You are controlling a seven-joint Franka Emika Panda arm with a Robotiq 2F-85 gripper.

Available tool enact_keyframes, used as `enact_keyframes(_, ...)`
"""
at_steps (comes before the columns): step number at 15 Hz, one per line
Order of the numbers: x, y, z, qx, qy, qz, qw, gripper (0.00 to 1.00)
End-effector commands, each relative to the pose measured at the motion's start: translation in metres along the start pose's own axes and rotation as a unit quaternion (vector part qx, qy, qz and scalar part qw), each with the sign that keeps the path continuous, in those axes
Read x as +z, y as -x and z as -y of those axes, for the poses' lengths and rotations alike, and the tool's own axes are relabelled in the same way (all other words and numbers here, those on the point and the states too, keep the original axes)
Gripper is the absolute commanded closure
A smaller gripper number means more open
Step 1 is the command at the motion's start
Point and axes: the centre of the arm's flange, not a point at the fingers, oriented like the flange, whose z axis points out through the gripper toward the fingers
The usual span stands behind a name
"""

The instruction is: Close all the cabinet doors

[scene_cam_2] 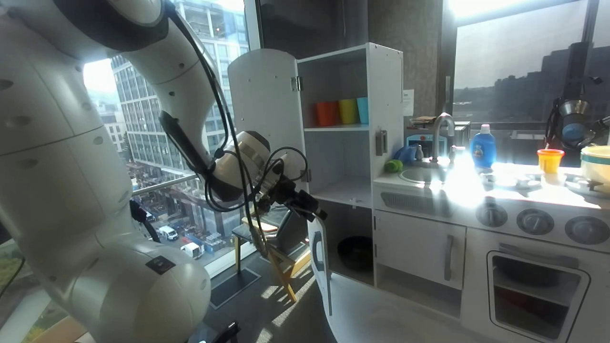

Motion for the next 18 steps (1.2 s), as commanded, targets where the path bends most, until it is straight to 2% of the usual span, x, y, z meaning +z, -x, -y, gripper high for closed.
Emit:
enact_keyframes(1, 0.007, 0.012, -0.026, 0.0, 0.027, 0.01, 0.9996, 0.0)
enact_keyframes(5, 0.025, 0.039, -0.029, -0.03, 0.036, 0.045, 0.9979, 0.0)
enact_keyframes(7, 0.035, 0.043, -0.027, -0.049, 0.007, 0.031, 0.9983, 0.0)
enact_keyframes(10, 0.04, 0.033, -0.027, -0.077, -0.081, 0.014, 0.9936, 0.0)
enact_keyframes(13, 0.048, 0.013, -0.032, -0.082, -0.168, -0.003, 0.9824, 0.0)
enact_keyframes(16, 0.067, -0.011, -0.038, -0.061, -0.21, -0.007, 0.9757, 0.0)
enact_keyframes(18, 0.078, -0.022, -0.038, -0.042, -0.215, -0.013, 0.9756, 0.0)
